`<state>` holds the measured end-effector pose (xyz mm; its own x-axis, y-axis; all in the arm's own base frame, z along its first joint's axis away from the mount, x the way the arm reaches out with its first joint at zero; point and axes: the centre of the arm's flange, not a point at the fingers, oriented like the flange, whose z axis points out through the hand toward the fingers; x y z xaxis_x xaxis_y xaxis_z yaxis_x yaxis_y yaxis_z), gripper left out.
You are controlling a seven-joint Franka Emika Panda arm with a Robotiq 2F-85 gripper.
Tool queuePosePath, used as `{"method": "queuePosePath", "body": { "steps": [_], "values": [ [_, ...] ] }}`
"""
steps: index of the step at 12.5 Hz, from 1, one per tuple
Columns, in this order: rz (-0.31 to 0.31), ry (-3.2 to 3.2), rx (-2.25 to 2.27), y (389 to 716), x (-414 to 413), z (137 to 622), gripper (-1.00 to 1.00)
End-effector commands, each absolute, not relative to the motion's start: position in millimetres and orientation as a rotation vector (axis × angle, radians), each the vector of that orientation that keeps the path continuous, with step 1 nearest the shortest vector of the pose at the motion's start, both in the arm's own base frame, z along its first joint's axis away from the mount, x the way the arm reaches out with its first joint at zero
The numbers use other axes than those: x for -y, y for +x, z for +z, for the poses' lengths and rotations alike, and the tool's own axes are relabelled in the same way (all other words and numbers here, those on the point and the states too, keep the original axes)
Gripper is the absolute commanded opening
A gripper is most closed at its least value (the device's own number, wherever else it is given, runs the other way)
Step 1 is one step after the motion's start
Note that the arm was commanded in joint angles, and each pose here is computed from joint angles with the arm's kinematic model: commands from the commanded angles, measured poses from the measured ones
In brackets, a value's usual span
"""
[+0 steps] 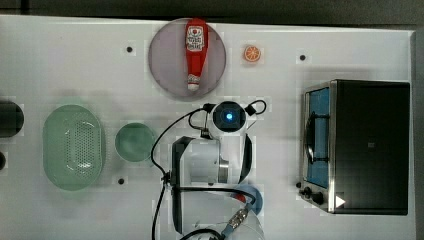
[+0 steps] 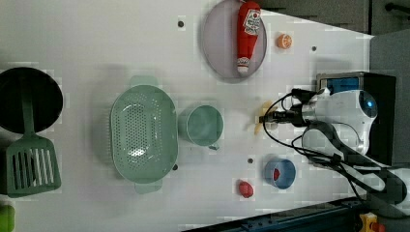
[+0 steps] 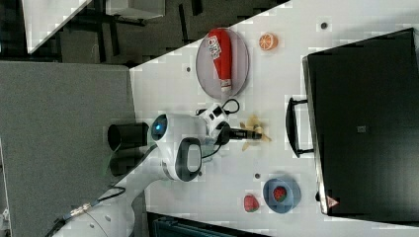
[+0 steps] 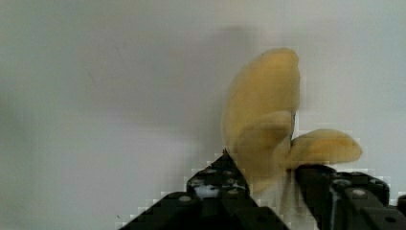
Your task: Pick Banana and place it in mug.
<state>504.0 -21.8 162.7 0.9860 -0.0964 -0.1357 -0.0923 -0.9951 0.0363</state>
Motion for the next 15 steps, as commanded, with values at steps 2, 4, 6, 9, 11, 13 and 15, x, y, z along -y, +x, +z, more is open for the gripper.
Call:
{"method": "queuePosePath", "body": {
  "steps": [2,4,6,9,11,13,15],
  "values": [
    [0.110,3.130,0.153,530,24,280,-0.30],
    [0.106,3.138,0.140,528,19,332,-0.30],
    [0.012,3.145,0.114,522,5,376,-0.30],
    [0.019,3.142,0.190,518,-19,454,-0.30],
    [0.034,3.137,0.187,511,-49,488,-0.30],
    [0.030,3.118,0.286,503,-101,503,-0.30],
    [0.012,3.096,0.401,490,-151,496,-0.30]
  ]
}}
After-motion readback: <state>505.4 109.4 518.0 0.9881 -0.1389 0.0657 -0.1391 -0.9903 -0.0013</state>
